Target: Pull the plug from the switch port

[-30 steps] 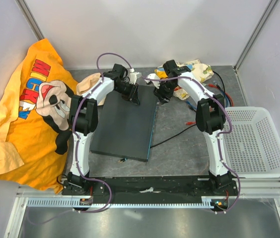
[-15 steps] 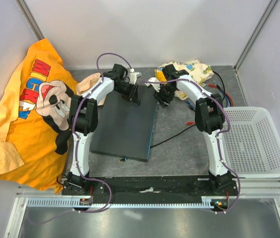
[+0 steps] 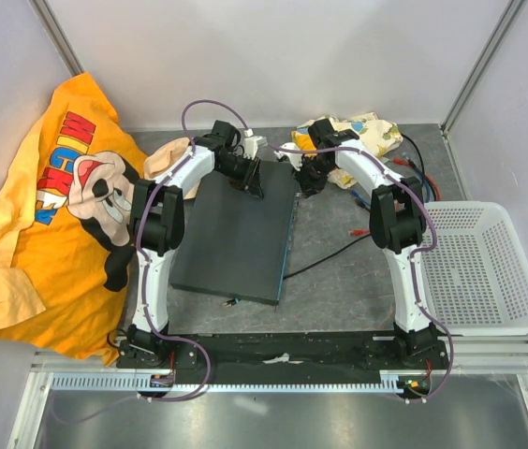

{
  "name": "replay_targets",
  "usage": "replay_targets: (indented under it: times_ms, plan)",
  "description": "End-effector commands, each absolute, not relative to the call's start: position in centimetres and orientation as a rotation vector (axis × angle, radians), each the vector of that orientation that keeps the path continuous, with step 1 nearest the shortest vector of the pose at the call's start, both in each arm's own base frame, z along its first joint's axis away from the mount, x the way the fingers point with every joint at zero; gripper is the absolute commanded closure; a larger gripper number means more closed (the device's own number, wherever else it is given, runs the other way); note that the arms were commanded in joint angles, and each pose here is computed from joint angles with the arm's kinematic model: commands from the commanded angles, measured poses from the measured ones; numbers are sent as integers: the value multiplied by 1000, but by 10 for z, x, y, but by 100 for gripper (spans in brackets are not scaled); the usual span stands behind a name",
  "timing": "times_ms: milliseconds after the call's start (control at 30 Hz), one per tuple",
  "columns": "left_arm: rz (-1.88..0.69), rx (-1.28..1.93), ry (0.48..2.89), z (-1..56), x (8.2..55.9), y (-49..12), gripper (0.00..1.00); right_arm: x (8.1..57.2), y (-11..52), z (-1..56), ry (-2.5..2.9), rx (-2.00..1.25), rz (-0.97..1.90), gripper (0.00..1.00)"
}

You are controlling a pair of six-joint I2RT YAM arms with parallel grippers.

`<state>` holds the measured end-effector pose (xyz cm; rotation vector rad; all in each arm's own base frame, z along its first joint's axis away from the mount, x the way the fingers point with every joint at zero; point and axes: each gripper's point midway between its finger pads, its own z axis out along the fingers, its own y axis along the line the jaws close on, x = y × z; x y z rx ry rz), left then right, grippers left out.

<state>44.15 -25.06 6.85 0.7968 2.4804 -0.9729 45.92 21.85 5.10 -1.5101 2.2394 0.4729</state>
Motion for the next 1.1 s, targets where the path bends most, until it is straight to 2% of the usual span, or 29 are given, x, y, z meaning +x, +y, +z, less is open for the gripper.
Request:
replay_targets:
  times_ms: [0, 233, 367, 533, 733, 1067]
  plan:
    - [-924, 807, 2458, 73, 447, -243, 72, 459, 231, 75, 2201, -1462, 554, 83]
    - [-925, 800, 2457, 74, 448, -241, 72, 459, 231, 71, 2215, -1459, 554, 84]
    - [-925, 801, 2463, 72, 447, -241, 72, 458, 235, 87, 2173, -1458, 574, 85]
    - [-934, 797, 2463, 72, 448, -242, 72, 459, 238, 88, 2160, -1468, 579, 69]
    - [-930, 795, 2464, 72, 448, -241, 72, 461, 242, 78, 2179, -1461, 590, 60]
    - [-928, 794, 2464, 71, 449, -241, 72, 462, 242, 57, 2175, -1529, 556, 59]
